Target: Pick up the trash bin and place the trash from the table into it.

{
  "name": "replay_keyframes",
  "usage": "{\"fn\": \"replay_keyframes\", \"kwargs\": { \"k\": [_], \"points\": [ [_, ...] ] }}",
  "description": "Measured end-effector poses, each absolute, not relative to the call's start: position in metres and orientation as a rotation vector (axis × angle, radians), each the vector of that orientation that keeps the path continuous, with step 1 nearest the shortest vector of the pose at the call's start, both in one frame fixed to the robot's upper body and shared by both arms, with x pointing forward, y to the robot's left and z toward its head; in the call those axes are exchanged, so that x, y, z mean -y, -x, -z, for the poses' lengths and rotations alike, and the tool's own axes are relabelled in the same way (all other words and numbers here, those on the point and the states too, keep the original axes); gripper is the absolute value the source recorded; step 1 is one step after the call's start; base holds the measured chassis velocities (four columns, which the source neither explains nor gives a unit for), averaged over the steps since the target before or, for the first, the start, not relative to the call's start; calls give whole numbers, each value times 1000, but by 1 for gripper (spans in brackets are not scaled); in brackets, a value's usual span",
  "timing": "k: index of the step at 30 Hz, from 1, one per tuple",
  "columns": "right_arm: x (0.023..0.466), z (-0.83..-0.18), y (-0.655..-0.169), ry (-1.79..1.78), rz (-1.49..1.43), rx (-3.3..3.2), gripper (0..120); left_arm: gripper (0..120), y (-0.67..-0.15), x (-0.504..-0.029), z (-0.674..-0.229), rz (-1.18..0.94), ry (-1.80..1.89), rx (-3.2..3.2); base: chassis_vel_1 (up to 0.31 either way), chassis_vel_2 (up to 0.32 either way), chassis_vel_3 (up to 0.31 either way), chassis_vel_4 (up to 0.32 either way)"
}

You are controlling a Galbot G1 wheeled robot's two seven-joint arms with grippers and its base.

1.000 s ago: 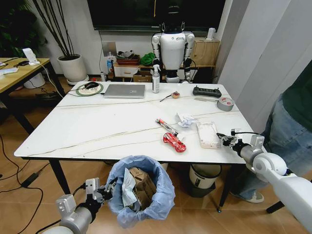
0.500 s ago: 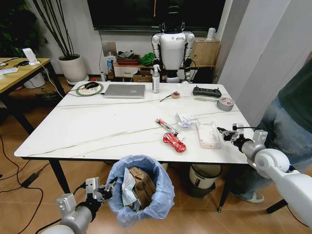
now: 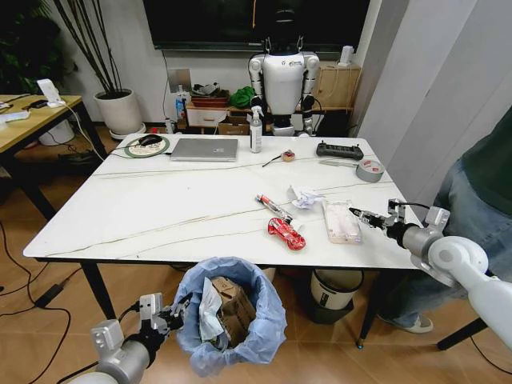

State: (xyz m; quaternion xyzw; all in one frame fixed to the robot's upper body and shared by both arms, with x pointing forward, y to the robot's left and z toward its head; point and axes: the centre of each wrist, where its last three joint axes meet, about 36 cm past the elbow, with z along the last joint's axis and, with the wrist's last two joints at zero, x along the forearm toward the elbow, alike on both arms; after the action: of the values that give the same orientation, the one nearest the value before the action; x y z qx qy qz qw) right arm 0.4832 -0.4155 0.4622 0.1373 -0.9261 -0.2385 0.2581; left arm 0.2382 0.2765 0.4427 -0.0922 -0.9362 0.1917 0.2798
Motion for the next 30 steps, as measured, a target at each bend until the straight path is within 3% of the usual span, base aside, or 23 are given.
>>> {"fn": "replay_keyframes", "kwargs": {
  "k": [2, 4, 7, 11, 30],
  "points": [
    [419, -459, -486, -371, 655, 2502, 74, 2, -238, -276, -443, -514, 246, 2510, 0, 0, 0, 0],
    [419, -458, -486, -372, 656, 2500, 76, 2, -238, -277, -443, -514, 245, 2510, 0, 0, 0, 0],
    [423, -452, -489, -379, 641, 2496, 91, 2, -238, -277, -443, -515, 243, 2513, 0, 0, 0, 0],
    [423, -447, -491, -379, 597, 2501, 100, 2, -238, -276, -443, -517, 242, 2514, 0, 0, 0, 0],
    [400, -437, -499, -442, 546, 2483, 100, 2, -240, -278, -443, -521, 236, 2520, 0, 0, 0, 0]
  ]
}}
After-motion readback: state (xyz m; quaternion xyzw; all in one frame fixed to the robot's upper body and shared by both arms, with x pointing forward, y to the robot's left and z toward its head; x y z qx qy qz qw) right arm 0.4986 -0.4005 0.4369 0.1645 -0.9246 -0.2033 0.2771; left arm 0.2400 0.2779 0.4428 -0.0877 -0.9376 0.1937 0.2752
